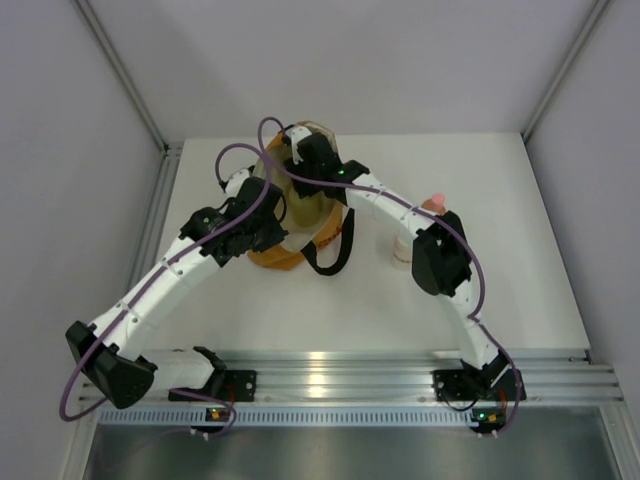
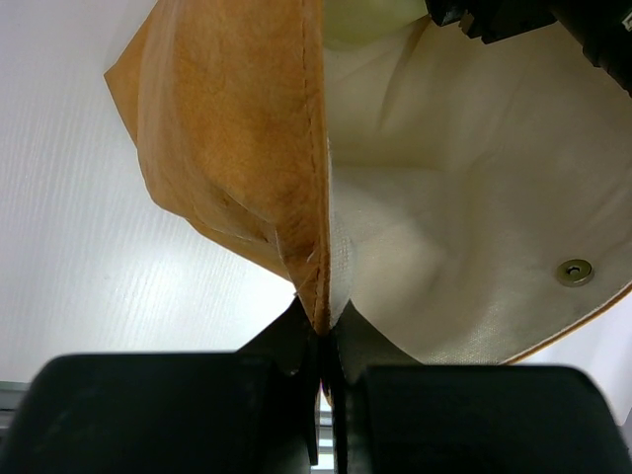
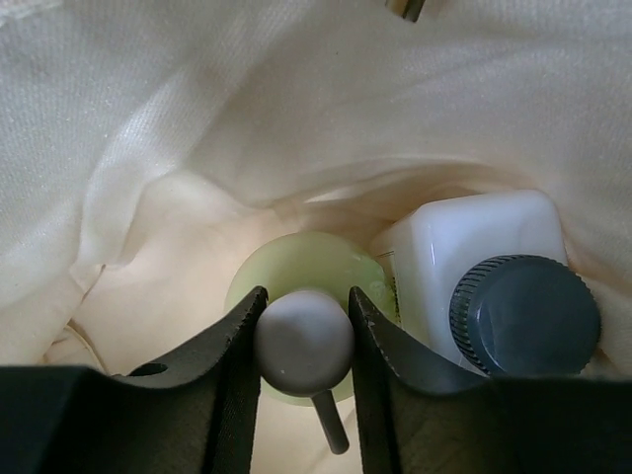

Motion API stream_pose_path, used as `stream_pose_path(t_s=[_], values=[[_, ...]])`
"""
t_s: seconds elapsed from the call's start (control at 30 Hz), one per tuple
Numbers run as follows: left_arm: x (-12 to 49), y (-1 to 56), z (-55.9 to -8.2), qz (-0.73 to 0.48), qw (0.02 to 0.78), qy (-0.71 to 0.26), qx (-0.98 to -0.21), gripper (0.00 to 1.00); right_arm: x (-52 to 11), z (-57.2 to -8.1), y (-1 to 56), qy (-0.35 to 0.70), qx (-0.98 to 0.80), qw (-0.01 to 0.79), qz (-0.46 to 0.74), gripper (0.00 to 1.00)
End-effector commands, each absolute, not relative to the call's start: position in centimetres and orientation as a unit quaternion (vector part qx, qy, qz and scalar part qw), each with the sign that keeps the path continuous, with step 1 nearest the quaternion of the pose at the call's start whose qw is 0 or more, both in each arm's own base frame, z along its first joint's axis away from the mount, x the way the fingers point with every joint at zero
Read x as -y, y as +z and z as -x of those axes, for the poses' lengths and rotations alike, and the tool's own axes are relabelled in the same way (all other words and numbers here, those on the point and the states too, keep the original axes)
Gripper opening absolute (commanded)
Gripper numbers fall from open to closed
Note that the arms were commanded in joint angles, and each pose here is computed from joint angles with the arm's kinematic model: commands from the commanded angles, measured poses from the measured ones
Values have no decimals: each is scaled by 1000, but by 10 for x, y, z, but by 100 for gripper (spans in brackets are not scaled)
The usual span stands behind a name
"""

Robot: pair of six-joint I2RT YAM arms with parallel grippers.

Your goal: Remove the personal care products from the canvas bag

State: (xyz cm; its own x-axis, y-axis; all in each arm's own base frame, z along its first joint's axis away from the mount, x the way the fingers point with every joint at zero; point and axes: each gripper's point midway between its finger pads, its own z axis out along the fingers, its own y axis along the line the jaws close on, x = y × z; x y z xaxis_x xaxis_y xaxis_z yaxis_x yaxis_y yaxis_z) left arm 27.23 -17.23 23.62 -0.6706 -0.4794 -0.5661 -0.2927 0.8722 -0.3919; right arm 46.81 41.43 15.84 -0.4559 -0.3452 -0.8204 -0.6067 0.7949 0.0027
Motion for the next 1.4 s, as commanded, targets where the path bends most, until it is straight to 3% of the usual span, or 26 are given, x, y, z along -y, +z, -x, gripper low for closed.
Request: stream_pose_path(t_s=[0.0,0.1,0.13,0.6,1.37], values=[[175,259,-277,213,370,-161,-890,0,-410,-468,143,157,-853,415,276,30],[173,259,-276,213,371,-161,-889,0,-412,-469,153,164,-846,424,278,12],[174,260,-276,212,372,-161,-889,0,-413,-468,157,167,-844,426,279,1],[173,261,-276,217,374,-163,-887,0,-412,-442,311,212,-761,554,263,0],[174,257,-277,217,368,-160,-890,0,-376,-353,467,252,-672,634,289,0]])
